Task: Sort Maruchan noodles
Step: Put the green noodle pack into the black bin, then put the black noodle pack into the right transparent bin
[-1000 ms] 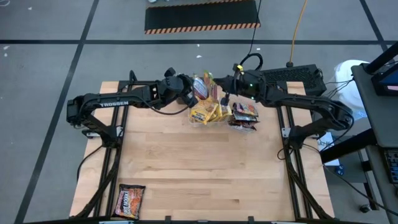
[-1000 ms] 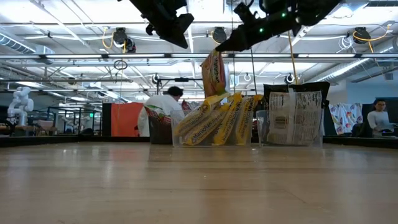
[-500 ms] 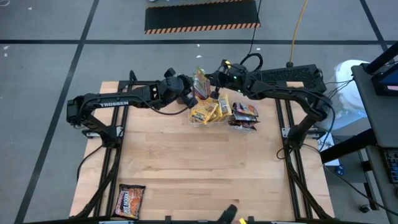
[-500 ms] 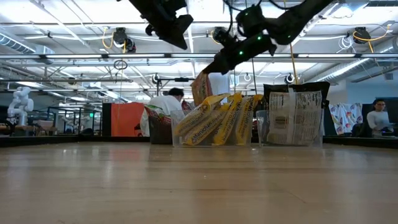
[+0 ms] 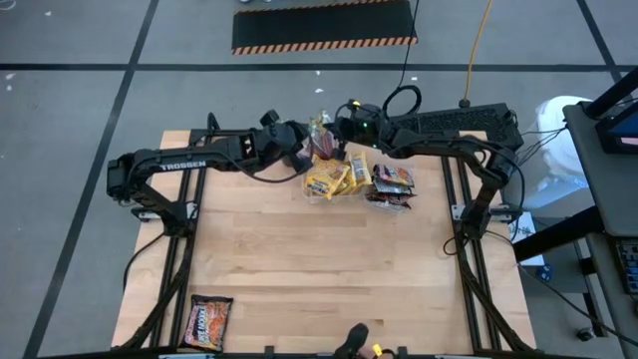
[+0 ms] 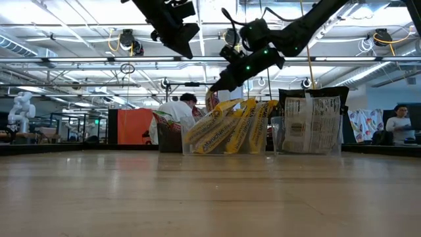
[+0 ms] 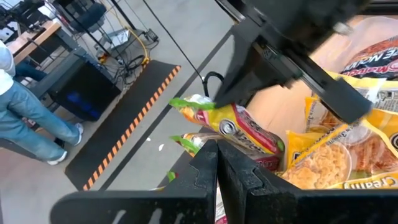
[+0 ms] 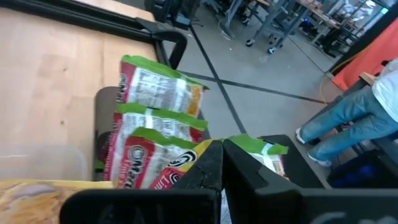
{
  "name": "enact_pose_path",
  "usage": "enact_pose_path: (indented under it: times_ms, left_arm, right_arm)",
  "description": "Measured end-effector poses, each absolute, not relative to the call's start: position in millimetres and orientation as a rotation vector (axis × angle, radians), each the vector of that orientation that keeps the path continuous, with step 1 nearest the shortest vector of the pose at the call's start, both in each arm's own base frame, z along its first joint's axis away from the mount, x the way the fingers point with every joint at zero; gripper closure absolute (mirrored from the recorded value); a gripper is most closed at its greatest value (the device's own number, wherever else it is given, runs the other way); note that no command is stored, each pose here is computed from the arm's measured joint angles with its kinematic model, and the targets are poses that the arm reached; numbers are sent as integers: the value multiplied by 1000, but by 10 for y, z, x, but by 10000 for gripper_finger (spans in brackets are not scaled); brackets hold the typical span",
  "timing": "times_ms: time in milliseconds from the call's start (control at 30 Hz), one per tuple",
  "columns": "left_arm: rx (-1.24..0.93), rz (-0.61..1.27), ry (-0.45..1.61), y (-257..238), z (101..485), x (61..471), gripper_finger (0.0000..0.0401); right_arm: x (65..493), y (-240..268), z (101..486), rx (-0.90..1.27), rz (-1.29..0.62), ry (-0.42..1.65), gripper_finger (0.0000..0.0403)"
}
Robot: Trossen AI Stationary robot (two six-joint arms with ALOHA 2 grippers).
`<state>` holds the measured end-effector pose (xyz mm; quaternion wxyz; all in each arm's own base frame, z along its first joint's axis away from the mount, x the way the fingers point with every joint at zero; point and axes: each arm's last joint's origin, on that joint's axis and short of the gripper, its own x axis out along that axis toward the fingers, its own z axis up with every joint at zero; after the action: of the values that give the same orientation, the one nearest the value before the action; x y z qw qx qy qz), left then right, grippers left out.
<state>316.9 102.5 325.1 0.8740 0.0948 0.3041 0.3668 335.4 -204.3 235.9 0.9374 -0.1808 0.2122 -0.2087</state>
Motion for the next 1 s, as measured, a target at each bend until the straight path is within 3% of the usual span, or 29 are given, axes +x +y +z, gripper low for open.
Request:
enact_pose_path:
  times_ms: [400, 733, 1000]
  left_arm:
    - [193, 770, 632, 1029, 3252, 3168, 387]
    - [191, 767, 656, 1023, 3241, 3144, 387]
    - [132, 785, 681, 957, 3378, 2905, 387]
  right_arm:
    - [3374, -1990, 2331, -368, -403, 460, 399]
    - [3458, -1833, 2328, -452, -343, 471, 334]
    - [3424, -1712, 2542, -484, -335, 414, 299]
